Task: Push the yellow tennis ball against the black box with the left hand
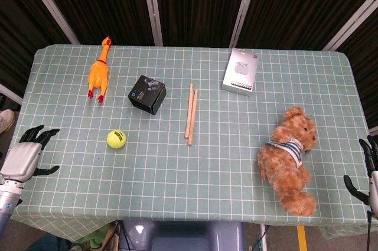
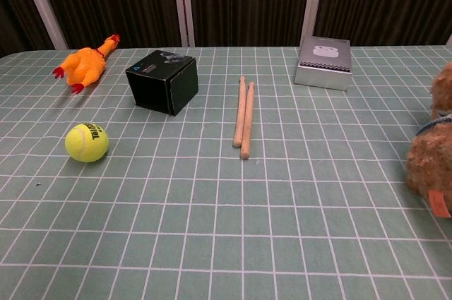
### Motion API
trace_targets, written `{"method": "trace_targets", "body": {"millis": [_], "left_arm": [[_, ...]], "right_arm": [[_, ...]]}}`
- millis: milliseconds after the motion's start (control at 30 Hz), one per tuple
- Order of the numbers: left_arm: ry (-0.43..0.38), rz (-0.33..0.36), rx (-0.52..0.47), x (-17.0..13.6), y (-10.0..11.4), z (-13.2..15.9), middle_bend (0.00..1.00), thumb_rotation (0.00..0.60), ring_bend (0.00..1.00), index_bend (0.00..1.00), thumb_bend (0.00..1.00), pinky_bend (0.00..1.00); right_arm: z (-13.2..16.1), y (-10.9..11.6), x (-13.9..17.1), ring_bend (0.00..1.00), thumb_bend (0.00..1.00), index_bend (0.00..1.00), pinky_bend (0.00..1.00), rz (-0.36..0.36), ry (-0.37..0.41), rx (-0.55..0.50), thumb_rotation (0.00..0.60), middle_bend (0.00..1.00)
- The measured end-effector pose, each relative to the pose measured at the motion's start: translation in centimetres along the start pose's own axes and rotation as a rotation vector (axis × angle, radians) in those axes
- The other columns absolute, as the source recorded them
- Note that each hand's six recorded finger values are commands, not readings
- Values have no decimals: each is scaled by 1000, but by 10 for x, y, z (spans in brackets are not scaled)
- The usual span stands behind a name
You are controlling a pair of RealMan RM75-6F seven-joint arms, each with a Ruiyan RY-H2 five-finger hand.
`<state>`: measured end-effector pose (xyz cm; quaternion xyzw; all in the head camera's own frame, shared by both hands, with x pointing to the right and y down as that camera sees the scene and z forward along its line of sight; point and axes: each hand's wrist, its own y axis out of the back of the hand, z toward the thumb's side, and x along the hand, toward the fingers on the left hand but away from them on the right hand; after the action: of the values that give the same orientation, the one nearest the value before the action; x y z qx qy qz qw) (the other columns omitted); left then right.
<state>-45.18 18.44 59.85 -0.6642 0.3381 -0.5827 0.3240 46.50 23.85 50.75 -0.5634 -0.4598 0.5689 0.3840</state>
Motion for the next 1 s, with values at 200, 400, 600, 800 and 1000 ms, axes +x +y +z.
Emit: {"method": "trace_targets", "body": {"millis": [200, 400, 600, 800, 1000], "left_arm": [[-7, -10, 5, 2, -3, 3, 213, 600, 54, 140, 59, 113], [-58, -84, 5, 9, -17, 15, 414, 600, 197, 269, 246, 403], [-142, -122, 10, 26, -37, 39, 744, 600, 432, 553, 521, 679], [-208, -125, 20, 43, -57, 63, 783, 600, 467, 586, 518, 701], [-262, -204, 32, 55, -78, 85, 780, 600, 467, 567, 455, 701]], "right_arm": [[-1, -2, -1, 0, 347, 0, 0, 9, -5, 8, 600, 0], [3, -1, 2, 0, 347, 0, 0, -6, 3, 9, 600, 0], [4, -3, 4, 0, 347, 0, 0, 3, 8, 10, 600, 0], [4, -2, 3, 0, 347, 0, 0, 4, 15, 1, 600, 0], [6, -2, 3, 0, 346, 0, 0, 4, 27, -5, 600, 0]]}}
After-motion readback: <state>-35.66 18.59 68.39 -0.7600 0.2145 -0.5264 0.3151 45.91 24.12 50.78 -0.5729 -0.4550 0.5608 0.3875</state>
